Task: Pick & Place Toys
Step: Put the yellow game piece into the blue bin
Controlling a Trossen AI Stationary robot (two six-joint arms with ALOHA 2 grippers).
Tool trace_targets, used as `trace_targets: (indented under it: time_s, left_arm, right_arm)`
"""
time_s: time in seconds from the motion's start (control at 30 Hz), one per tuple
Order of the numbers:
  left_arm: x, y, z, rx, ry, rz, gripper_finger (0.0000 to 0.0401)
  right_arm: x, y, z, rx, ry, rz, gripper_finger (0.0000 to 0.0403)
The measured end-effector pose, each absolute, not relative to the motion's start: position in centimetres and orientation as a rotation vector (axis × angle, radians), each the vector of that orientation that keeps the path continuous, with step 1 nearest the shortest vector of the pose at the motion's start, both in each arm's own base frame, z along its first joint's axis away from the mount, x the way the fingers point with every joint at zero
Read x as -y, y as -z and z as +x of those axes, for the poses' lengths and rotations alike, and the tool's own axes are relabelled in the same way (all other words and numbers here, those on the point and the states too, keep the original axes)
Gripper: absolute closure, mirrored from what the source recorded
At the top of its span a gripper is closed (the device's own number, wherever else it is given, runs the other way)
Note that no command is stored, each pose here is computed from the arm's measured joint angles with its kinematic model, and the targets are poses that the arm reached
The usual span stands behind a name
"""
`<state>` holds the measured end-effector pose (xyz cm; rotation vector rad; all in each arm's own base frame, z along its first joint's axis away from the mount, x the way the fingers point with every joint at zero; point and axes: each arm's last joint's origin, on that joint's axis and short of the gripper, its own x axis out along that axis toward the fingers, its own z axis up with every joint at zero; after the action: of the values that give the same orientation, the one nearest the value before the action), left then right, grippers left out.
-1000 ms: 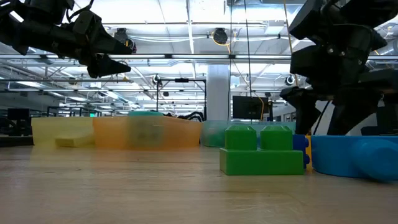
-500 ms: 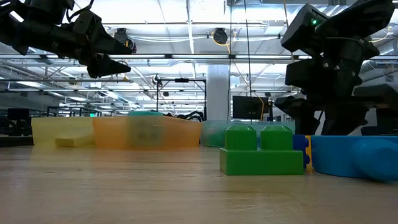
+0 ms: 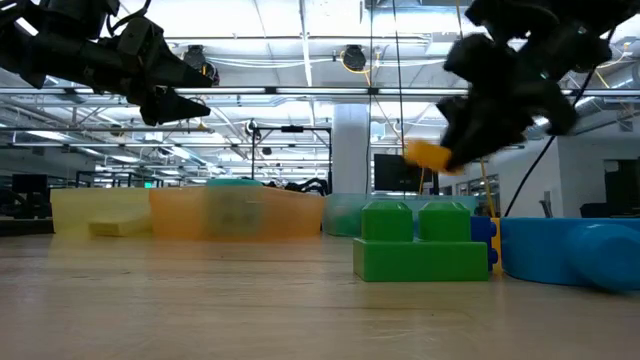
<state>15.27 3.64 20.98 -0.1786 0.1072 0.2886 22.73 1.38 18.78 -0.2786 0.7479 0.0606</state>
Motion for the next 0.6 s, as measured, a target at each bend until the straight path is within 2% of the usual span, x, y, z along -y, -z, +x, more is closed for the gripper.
trace_targets:
  time_s: [0.17,0.3,0.53,0.6]
  left_arm:
    - [-3.6,-21.0,15.3,-0.108,-0.289,-0.172,0.0009]
    - [-3.6,-21.0,15.3,-0.107,-0.289,-0.172,0.0009]
    - [-3.7,-21.0,15.3,-0.107,-0.295,-0.166,0.0009]
    - [-3.7,-21.0,15.3,-0.106,-0.31,-0.165,0.0009]
  right_arm:
    - [1.0,-21.3,23.2,-0.538,0.134,-0.196,0.0299]
    - [4.3,-21.9,23.3,-0.47,0.275,-0.181,0.0311]
    - [12.8,-20.8,20.8,-0.528,0.635,-0.038,0.0308]
    - [14.8,-19.9,19.9,-0.552,0.666,0.028,0.0308]
